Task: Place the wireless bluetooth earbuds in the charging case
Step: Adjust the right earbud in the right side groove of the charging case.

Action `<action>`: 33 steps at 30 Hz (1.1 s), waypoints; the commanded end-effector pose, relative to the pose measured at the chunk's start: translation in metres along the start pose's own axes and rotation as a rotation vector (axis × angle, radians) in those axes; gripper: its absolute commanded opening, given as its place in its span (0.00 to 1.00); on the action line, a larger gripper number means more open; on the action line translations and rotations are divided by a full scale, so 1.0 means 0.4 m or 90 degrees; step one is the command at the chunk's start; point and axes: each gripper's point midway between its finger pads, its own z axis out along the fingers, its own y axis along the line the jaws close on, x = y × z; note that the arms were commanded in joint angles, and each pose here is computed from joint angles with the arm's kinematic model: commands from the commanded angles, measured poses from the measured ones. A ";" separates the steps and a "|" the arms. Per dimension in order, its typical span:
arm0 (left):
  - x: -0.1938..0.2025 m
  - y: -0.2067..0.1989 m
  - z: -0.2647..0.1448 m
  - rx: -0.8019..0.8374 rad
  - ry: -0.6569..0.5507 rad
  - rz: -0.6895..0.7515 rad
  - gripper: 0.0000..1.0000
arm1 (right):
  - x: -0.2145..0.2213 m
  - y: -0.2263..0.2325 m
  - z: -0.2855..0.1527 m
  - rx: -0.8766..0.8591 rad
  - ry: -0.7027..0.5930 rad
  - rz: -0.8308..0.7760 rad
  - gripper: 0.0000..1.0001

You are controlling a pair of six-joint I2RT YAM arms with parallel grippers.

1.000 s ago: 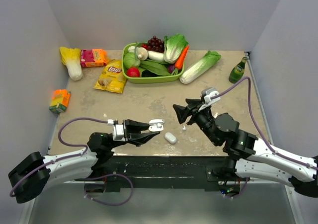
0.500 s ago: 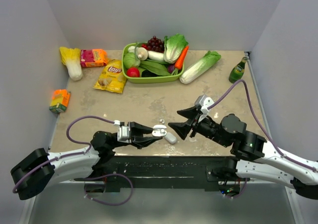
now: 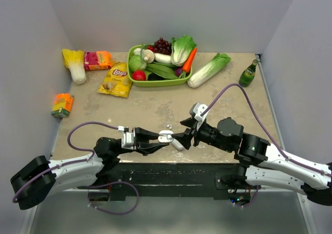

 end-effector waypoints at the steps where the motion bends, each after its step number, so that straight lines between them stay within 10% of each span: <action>1: -0.248 -0.042 0.008 0.046 -0.230 0.150 0.00 | -0.062 0.009 -0.002 -0.008 -0.034 -0.005 0.64; 33: -0.236 -0.044 0.018 0.059 -0.220 0.137 0.00 | -0.076 0.034 0.008 -0.041 -0.044 0.001 0.65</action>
